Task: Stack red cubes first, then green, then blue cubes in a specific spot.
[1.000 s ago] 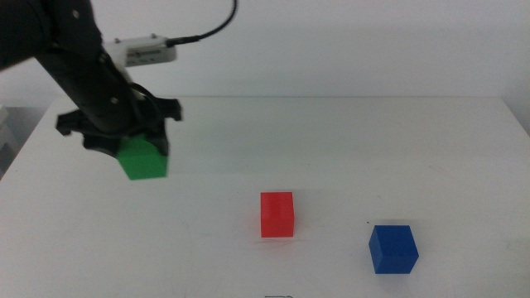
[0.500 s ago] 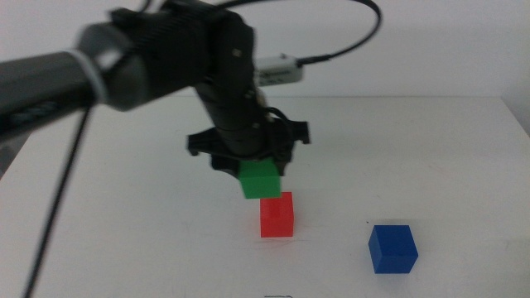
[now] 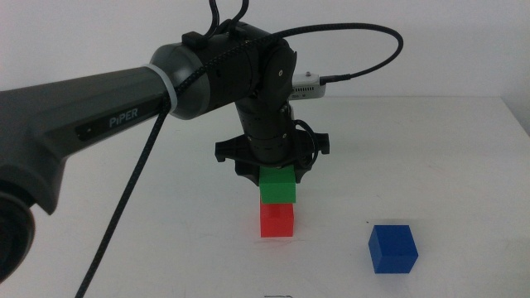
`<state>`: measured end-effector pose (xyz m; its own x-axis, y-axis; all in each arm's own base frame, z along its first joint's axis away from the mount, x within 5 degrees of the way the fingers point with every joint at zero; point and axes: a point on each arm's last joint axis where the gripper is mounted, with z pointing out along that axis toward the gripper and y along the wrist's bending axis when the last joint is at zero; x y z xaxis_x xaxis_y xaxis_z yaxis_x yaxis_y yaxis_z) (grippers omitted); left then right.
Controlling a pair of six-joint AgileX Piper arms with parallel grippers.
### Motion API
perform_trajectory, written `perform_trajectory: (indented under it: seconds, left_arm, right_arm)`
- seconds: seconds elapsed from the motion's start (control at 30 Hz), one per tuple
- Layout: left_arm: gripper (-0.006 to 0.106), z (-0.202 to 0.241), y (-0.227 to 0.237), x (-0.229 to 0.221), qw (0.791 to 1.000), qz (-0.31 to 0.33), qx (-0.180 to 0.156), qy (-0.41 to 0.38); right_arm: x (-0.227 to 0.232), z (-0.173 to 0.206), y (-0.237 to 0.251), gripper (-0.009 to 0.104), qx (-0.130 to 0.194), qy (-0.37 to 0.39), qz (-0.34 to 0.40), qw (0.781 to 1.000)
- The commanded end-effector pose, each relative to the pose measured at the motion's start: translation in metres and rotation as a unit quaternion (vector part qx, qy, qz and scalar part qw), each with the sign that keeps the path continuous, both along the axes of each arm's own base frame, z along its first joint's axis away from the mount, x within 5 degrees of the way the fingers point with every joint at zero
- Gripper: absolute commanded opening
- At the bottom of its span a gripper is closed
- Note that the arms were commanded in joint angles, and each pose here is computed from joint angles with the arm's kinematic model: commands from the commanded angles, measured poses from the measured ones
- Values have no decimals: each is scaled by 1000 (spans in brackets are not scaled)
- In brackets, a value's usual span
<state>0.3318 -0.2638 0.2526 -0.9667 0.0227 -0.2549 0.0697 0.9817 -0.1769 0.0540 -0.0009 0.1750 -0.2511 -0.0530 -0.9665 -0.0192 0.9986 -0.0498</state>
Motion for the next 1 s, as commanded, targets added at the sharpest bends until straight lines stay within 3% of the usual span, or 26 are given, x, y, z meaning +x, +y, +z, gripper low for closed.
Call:
perform_trajectory:
  seconds: [0.0,0.67,0.97]
  left_arm:
    - [1,32,1,-2,999,7,-31,-44]
    - [1,16,-2,0,1000,9,-13,-13]
    - [1,15,-3,-2,1000,12,-24,0]
  right_arm:
    - [-1,14,0,64,-7,-57,1,998]
    - [-1,14,0,64,-7,-57,1,998]
    - [-1,14,0,64,-7,-57,1,998]
